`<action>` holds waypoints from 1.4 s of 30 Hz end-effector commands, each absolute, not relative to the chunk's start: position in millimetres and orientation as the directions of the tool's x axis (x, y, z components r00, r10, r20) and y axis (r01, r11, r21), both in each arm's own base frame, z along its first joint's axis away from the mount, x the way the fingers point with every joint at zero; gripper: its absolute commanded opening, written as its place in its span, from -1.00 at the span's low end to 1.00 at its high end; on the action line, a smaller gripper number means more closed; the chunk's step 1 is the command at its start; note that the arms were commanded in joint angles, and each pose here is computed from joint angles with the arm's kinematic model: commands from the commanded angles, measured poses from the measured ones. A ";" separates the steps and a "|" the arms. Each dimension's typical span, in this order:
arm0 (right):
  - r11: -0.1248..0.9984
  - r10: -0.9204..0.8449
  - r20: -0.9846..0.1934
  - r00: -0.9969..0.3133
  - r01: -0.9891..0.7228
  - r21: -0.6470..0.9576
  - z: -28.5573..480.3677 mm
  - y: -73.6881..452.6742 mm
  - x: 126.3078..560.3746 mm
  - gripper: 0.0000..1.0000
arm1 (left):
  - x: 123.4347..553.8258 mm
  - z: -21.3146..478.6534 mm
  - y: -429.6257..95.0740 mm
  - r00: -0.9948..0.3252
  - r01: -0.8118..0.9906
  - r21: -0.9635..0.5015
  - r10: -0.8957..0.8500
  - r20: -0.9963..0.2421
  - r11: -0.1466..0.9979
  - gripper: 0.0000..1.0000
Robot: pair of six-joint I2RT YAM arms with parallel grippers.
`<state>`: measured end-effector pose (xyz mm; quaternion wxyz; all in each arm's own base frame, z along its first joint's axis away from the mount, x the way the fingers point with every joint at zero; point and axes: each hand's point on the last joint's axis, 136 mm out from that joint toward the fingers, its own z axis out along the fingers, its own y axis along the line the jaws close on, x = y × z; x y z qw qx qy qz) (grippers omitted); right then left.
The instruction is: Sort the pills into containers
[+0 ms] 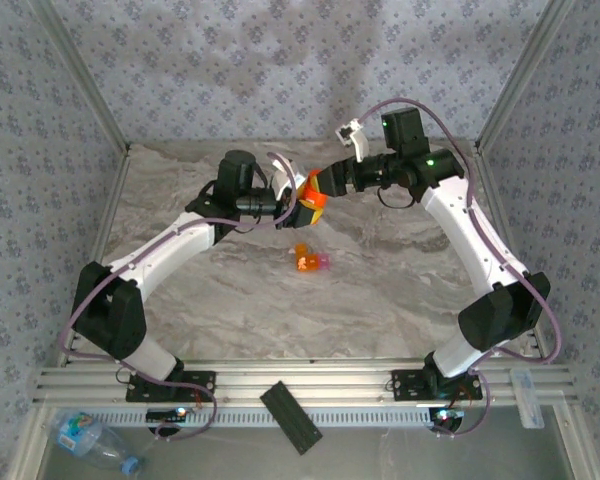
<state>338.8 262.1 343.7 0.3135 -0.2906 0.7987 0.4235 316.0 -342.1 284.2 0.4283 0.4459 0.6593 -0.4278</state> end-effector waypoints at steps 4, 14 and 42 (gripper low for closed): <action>0.448 -0.221 -0.734 -0.642 -0.735 0.508 336.8 265.6 333.7 0.16 | 317.5 302.8 -343.7 -0.183 0.969 -0.143 0.195 -0.964 0.201 -1.00; 0.544 -0.198 -0.692 -0.694 -0.665 0.511 316.7 268.2 343.5 -0.17 | 320.8 310.5 -343.7 -0.176 0.966 -0.136 0.175 -0.969 0.219 -1.00; 0.671 0.099 -0.663 -0.742 -0.443 0.595 334.6 239.6 361.0 0.89 | 366.6 298.5 -339.1 -0.234 0.893 -0.177 0.090 -0.968 0.415 -1.00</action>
